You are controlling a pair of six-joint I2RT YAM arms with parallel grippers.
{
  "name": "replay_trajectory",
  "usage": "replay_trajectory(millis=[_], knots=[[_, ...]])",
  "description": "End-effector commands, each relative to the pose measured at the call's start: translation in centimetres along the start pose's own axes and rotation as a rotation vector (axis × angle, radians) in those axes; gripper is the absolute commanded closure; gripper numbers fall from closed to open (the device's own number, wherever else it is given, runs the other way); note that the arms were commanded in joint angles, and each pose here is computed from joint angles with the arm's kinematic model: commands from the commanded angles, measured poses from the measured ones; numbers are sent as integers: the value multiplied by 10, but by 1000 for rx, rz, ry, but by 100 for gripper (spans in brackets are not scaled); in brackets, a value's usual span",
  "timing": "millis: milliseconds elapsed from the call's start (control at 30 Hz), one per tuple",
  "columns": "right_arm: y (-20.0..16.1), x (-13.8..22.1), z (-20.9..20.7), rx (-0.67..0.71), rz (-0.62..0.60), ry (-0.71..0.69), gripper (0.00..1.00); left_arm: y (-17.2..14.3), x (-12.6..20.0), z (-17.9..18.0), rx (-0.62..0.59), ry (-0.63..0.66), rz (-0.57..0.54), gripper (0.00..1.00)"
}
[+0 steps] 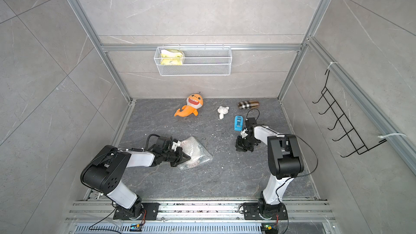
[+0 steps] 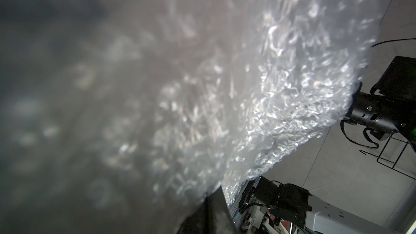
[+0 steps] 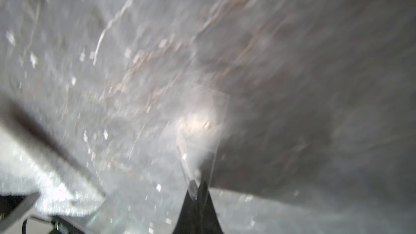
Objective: Wrap dinner plates in bubble wrap
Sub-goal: Tear off the tape using the Tape Cutter, then stick the tape on the bubble wrap.
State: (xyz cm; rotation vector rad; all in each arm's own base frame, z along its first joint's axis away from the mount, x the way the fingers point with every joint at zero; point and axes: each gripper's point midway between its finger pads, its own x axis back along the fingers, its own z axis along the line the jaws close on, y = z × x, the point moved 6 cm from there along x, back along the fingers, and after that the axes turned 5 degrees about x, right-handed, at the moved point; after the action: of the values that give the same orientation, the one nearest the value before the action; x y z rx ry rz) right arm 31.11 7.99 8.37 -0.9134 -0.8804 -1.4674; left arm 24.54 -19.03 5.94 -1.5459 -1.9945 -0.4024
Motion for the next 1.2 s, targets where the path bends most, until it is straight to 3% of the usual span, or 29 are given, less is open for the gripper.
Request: replay_trajectory(millis=[0, 200, 500, 633, 800, 1167], knots=[[-4, 37, 43, 152, -33, 119, 100, -2, 2, 42, 92, 191, -36, 99], [-18, 58, 125, 414, -28, 236, 100, -6, 1, 47, 100, 189, -37, 99], [-49, 12, 226, 686, 116, 371, 100, -13, 5, 50, 95, 189, -36, 99], [-45, -16, 244, 649, 178, 357, 100, -14, 7, 50, 92, 191, -45, 99], [-44, -46, 237, 571, 237, 235, 100, -16, 9, 50, 91, 188, -54, 99], [-60, -84, 233, 512, 334, 163, 100, -16, 9, 49, 89, 175, -57, 99]])
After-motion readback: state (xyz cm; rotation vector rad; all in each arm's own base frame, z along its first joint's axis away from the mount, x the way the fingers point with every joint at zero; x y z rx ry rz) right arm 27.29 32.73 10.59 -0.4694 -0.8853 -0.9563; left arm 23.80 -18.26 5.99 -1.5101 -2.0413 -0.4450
